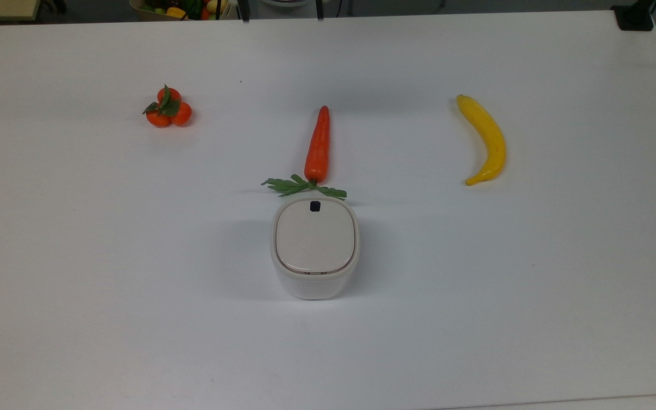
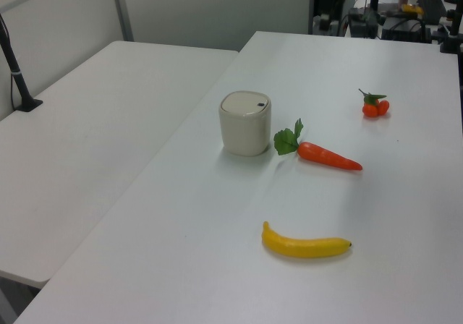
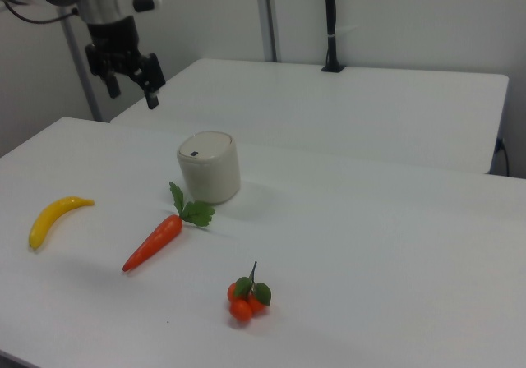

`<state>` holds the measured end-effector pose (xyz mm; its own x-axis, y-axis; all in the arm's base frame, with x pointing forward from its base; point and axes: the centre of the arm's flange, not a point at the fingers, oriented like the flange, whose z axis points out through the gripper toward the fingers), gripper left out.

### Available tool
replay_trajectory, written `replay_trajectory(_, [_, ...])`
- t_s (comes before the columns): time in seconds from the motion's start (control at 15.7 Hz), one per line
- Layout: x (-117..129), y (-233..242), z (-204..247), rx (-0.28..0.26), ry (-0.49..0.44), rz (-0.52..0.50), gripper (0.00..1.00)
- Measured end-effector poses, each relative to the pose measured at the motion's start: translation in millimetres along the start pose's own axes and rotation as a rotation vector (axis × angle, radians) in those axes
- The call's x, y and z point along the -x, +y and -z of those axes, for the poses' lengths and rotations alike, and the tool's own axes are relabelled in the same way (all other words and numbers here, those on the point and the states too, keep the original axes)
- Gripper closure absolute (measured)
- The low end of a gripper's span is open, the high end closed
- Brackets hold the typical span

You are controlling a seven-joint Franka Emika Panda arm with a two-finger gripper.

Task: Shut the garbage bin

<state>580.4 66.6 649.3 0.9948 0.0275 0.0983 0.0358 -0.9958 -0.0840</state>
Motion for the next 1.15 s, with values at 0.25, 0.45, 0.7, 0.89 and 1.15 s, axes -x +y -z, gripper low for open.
replay_trajectory(0.25, [28, 3, 19, -0.006, -0.019, -0.001, 0.00])
replay_trajectory(0.45, [38, 7, 20, -0.008, -0.025, -0.005, 0.00])
replay_trajectory(0.7, [28, 6, 11, -0.011, 0.049, 0.003, 0.00])
replay_trajectory(0.89, [24, 6, 3, -0.011, 0.067, 0.025, 0.00])
replay_trajectory(1.15, [24, 8, 3, -0.010, 0.067, 0.029, 0.00])
